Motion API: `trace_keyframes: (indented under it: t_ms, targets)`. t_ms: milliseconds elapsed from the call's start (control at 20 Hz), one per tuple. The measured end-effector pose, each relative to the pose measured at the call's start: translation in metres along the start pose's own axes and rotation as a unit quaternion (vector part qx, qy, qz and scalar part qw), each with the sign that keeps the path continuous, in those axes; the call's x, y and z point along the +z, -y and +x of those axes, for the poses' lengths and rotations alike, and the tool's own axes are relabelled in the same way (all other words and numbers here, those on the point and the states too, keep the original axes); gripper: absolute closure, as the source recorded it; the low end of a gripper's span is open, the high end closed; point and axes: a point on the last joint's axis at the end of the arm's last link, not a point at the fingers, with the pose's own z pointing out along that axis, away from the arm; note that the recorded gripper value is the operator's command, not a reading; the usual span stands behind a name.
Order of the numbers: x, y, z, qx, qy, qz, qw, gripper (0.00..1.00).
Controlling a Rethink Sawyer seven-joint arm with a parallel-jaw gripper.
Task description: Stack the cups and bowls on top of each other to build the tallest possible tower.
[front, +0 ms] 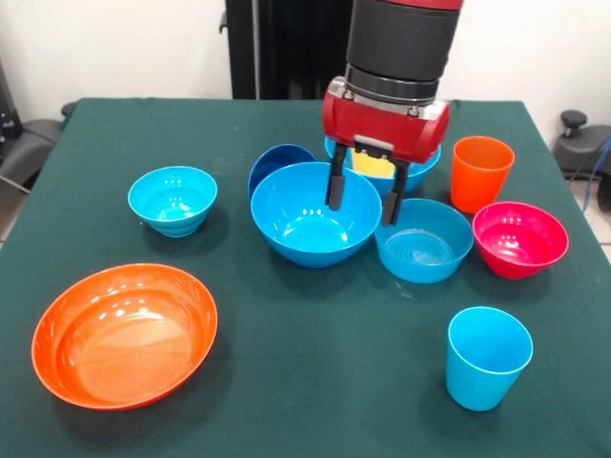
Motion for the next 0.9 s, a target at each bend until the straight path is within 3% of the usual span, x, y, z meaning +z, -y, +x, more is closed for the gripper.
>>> trace_keyframes:
  t_ms: [450, 900]
  targets:
    - [0.007, 0.012, 0.0, 0.008, -0.003, 0.012, 0.9999, 0.0]
    - [0.012, 0.011, -0.002, 0.006, 0.002, 0.022, 0.9997, 0.0]
